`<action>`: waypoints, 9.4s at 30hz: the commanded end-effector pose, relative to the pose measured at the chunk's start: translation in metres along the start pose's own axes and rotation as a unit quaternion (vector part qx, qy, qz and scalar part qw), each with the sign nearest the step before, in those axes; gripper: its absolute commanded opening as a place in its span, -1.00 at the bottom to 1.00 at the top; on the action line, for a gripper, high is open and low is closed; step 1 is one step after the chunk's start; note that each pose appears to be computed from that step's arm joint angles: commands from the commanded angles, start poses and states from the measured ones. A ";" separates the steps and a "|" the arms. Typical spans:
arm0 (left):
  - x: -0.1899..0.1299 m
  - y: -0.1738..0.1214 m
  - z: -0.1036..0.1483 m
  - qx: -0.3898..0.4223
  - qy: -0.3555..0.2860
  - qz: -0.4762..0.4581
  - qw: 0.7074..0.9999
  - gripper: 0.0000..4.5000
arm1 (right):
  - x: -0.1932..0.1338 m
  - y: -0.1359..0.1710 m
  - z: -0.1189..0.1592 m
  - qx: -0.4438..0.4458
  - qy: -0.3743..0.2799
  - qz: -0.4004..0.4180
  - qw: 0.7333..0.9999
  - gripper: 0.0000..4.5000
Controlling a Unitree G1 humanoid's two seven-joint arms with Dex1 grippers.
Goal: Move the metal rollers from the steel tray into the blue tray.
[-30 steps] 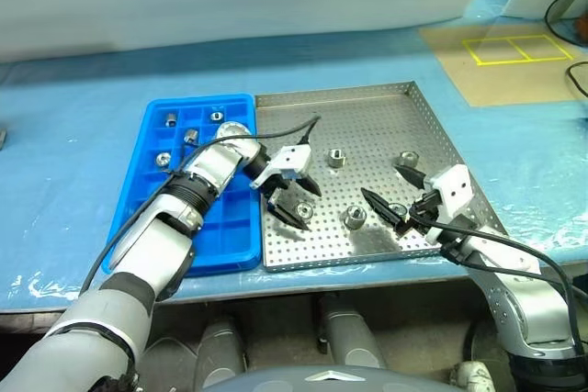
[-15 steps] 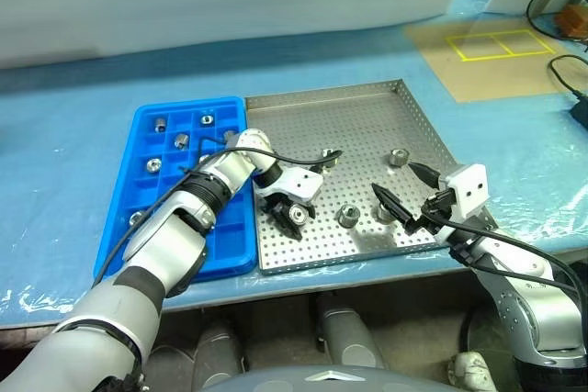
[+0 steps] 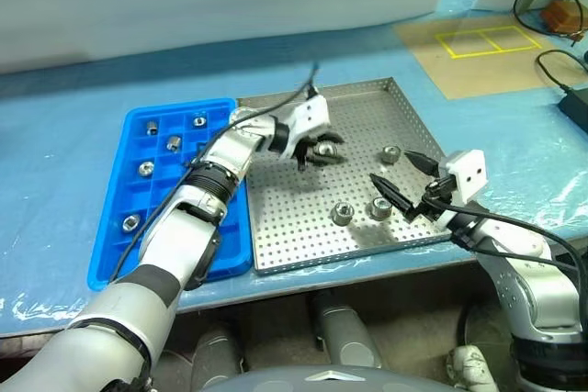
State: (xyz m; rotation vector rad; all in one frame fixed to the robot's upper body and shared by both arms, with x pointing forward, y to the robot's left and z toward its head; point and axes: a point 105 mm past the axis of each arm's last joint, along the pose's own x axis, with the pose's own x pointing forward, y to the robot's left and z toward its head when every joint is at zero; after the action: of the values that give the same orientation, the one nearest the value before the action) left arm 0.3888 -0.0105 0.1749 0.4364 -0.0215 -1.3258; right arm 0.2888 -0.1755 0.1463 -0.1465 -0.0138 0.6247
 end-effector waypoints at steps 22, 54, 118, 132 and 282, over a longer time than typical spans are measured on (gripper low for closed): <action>-0.166 -0.019 -0.054 -0.130 0.000 0.533 0.836 -0.24 | 0.094 0.033 0.016 -0.009 -0.032 0.233 0.972 1.00; -0.091 0.007 -0.036 -0.159 -0.058 0.389 0.906 0.99 | 0.069 0.004 0.023 -0.018 -0.029 0.151 0.988 1.00; -0.015 0.036 0.029 -0.111 -0.147 0.285 0.941 -0.24 | 0.017 -0.020 0.016 -0.005 0.001 0.053 0.999 1.00; -0.120 -0.008 0.002 -0.109 -0.125 0.399 0.902 -0.24 | 0.088 0.016 0.023 -0.025 -0.028 0.222 0.974 1.00; -0.178 -0.118 -0.032 -0.174 -0.076 0.347 0.919 1.00 | 0.201 0.136 0.035 -0.079 0.053 0.422 0.902 -0.25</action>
State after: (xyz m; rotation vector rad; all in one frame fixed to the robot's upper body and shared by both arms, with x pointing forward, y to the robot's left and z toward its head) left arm 0.2443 0.1503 0.1392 -0.0138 -0.0257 -0.6144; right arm 0.3747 0.0503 0.1390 -0.3280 0.1861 1.4440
